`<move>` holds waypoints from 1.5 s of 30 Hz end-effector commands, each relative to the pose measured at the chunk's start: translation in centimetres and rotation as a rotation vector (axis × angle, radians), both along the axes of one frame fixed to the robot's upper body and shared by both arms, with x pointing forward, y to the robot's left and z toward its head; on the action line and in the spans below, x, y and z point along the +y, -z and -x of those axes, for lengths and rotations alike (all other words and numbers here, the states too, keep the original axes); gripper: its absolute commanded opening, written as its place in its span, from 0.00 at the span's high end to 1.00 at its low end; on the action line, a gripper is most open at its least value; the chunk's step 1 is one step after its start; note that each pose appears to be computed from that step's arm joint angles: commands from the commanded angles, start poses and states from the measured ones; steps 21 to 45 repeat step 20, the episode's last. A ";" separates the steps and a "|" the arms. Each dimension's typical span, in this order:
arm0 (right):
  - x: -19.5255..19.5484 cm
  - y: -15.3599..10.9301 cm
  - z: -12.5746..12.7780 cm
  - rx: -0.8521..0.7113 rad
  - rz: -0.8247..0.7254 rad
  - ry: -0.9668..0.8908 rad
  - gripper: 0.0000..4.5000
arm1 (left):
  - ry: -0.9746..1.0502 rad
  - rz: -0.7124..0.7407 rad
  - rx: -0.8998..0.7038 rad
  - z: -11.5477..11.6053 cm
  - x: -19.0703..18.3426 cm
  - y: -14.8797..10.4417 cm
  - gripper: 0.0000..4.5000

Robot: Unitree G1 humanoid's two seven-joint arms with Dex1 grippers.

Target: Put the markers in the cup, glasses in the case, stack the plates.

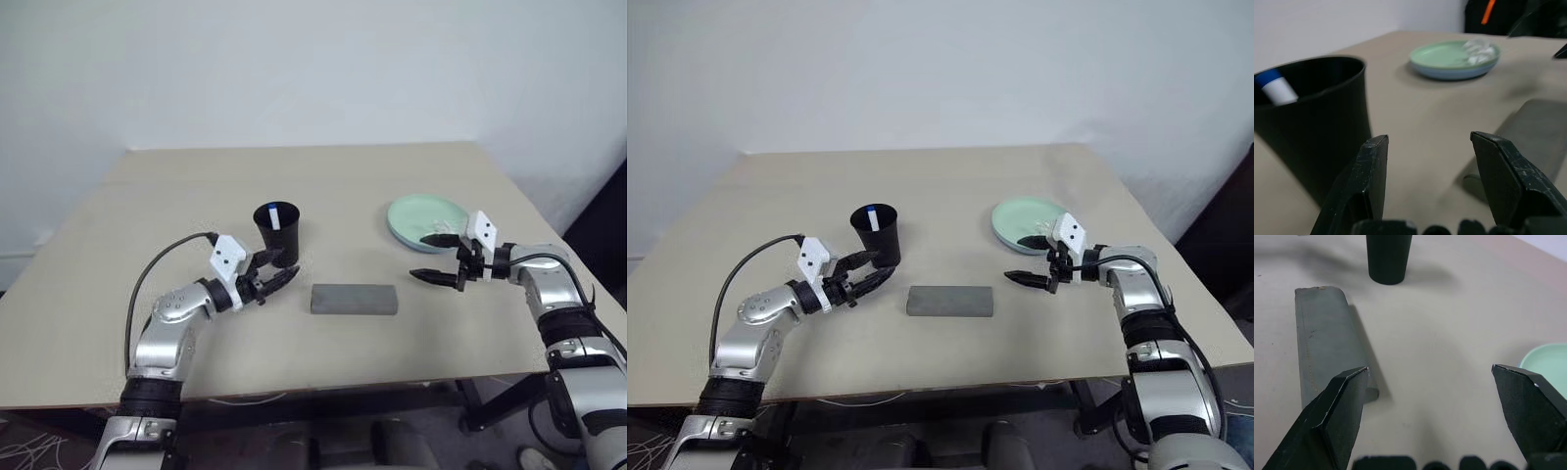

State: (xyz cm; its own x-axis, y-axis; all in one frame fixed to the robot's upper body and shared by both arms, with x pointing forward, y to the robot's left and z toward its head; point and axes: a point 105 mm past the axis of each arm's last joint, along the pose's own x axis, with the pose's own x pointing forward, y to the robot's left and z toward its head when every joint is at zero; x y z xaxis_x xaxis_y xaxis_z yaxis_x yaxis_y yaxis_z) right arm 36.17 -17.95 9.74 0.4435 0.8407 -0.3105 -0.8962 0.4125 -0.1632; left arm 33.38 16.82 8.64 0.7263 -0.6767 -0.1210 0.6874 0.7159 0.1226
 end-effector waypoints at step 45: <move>-4.5 -0.7 1.4 -0.004 -0.060 0.164 0.03 | -0.095 -0.007 -0.042 0.9 0.7 0.8 0.38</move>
